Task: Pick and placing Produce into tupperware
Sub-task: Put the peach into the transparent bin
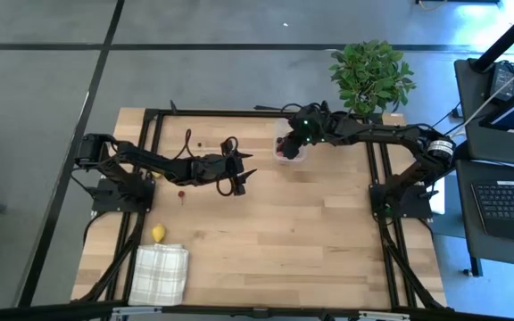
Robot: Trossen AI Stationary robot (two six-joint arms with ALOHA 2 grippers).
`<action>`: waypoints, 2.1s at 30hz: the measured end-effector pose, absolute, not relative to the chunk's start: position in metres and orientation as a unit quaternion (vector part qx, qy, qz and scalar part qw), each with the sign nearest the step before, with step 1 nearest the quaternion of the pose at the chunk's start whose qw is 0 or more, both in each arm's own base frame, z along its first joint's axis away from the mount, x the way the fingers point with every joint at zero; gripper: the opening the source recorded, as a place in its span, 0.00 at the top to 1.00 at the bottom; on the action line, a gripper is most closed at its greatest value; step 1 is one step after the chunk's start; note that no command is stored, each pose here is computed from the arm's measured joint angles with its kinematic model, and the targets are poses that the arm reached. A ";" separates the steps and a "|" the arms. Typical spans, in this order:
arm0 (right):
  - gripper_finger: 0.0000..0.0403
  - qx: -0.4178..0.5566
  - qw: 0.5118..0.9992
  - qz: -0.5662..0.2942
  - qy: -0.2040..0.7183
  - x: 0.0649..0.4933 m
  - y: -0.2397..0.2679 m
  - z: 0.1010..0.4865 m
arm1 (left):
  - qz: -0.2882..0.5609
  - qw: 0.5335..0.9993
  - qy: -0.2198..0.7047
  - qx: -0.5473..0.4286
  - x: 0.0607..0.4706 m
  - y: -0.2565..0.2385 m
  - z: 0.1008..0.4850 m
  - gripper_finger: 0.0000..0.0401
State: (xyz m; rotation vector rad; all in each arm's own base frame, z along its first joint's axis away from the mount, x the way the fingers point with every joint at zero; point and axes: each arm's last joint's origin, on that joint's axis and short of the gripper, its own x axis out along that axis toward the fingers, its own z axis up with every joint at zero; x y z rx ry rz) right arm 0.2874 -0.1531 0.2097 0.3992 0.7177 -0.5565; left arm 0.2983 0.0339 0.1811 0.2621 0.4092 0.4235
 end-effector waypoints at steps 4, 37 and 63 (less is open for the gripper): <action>0.75 0.194 0.879 -0.268 0.345 0.288 -0.153 0.209 | 0.208 0.949 0.201 0.129 0.298 0.034 0.181 0.44; 0.75 0.196 0.860 -0.266 0.390 0.301 -0.160 0.168 | 0.208 0.948 0.203 0.130 0.298 0.034 0.181 0.44; 0.75 0.190 0.862 -0.263 0.389 0.301 -0.160 0.168 | 0.208 0.948 0.203 0.130 0.298 0.034 0.181 0.44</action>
